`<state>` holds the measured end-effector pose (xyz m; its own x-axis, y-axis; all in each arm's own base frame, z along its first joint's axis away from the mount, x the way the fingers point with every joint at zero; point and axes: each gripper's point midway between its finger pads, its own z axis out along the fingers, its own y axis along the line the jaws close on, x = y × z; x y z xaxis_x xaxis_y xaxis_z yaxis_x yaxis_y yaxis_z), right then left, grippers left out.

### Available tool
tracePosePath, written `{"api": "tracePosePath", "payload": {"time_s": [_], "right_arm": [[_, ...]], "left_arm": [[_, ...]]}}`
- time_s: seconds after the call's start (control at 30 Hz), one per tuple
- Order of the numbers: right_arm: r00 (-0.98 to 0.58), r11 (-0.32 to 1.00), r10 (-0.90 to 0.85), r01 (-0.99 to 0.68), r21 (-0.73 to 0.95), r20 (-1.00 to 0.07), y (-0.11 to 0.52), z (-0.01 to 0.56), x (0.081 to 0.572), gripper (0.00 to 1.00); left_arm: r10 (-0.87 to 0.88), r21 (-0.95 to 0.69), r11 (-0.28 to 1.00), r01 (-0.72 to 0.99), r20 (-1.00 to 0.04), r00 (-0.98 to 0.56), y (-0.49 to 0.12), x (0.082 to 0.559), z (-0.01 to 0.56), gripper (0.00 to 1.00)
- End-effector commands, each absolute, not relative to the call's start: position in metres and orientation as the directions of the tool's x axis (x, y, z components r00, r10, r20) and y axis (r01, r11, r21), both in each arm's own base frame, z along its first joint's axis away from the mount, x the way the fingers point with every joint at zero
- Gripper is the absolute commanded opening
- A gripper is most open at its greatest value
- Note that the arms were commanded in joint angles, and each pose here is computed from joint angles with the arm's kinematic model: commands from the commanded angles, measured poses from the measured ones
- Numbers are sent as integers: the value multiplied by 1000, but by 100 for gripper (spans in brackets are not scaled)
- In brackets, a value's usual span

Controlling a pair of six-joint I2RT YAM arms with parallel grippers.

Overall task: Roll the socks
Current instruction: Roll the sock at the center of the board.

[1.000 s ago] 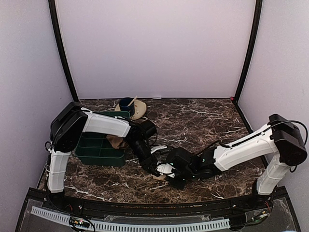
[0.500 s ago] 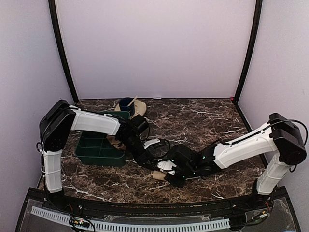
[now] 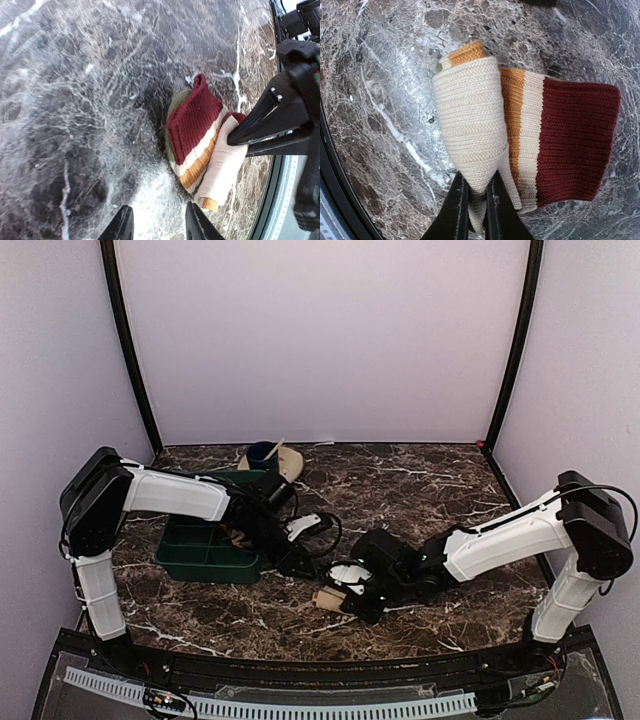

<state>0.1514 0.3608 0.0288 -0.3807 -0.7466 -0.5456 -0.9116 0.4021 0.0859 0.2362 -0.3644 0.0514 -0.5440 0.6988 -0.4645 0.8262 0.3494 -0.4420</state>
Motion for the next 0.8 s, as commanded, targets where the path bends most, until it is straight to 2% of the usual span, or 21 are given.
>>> {"api": "tracePosePath", "payload": {"time_s": [0.0,0.3,0.77], "right_arm": [[-460,423,-743,-885,192,-486,348,16,141,1],[-549,454,-694,-836,309,-466,343,18,144,0],[-639,454,-652,-760,465,-408,341,13,141,0]], "left_arm": [[629,-375,357,856,-581,-516,-368,248,84,37],[576,-348,332,877,-661,-481,-367,241,99,38],[616,-213,261,942,-714,-332,-371,213,105,39]]}}
